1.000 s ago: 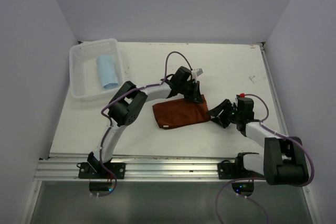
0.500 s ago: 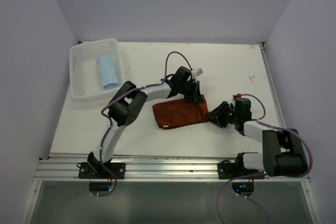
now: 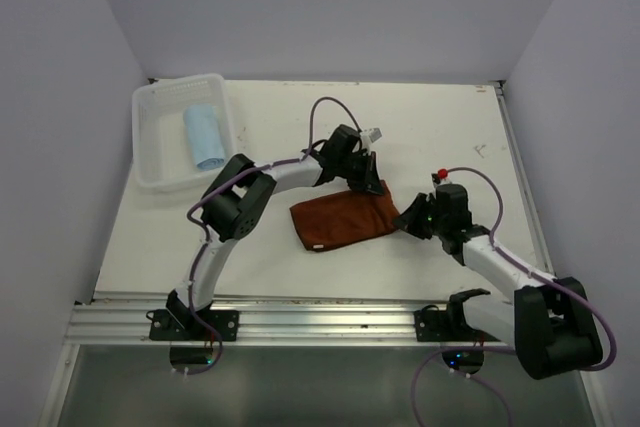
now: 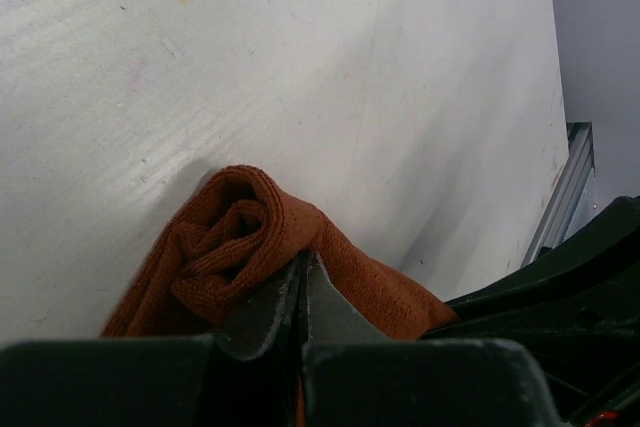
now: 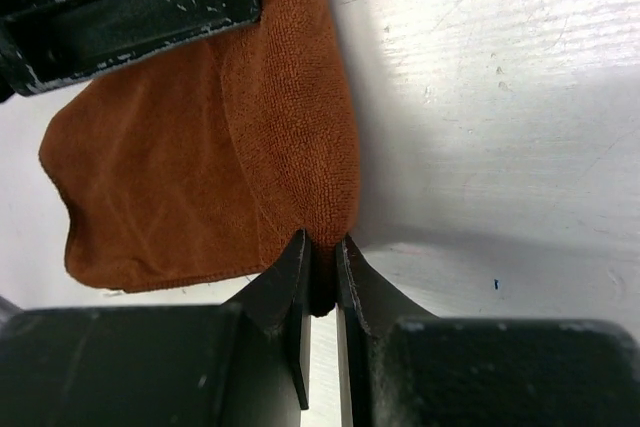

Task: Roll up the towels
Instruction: Roll the towel

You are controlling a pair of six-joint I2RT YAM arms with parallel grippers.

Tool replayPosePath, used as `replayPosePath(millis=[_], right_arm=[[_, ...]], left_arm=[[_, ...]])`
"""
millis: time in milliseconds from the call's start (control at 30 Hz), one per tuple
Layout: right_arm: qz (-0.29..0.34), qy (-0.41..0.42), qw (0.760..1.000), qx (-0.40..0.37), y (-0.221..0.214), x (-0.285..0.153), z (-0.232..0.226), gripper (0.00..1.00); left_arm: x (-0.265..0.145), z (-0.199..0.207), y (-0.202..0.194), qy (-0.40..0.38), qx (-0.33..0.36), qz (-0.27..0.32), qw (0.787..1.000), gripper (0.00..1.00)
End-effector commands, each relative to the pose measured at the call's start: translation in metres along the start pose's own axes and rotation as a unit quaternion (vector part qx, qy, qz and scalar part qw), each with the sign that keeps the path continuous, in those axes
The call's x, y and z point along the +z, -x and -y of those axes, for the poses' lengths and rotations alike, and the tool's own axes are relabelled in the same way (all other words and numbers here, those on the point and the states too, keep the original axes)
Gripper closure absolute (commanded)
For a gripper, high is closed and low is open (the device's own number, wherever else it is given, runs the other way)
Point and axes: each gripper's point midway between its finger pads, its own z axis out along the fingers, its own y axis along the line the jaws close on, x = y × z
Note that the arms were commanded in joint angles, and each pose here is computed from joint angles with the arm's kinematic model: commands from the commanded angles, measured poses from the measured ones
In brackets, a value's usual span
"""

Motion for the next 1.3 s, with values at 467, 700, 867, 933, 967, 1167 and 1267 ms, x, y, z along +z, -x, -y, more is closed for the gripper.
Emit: replayPosePath(millis=[467,700,867,933,967,1167,1267], right_arm=[[0.057,-0.109,0.974,-0.191,0.015,-0.016,0.001,1.00],[0.073,-0.142,0.959,-0.233,0.019,-0.021,-0.007,1.00],[0.079,-0.174,0.949,-0.250,0.018,-0.020,-0.012,1.00],[0.080,-0.186,0.946,-0.252,0.016,-0.020,-0.014,1.00],[0.084,-0.188,0.946,-0.251,0.017,-0.020,-0.017,1.00],[0.104,-0.213,0.934,-0.266,0.011,-0.020,-0.019,1.00],[0.112,-0.216,0.929,-0.280,0.008,-0.019,-0.023,1.00]], left_arm=[[-0.051,0.046,0.069,-0.023,0.024,0.091,0.995,1.00],[-0.057,0.057,0.074,-0.038,0.023,0.105,0.993,1.00],[-0.058,0.061,0.070,-0.038,0.020,0.108,0.993,1.00],[-0.057,0.062,0.066,-0.036,0.018,0.108,0.993,1.00],[-0.057,0.062,0.065,-0.034,0.016,0.109,0.993,1.00],[-0.058,0.053,0.058,-0.016,-0.006,0.111,0.994,1.00],[-0.058,0.053,0.057,-0.018,-0.011,0.114,0.993,1.00]])
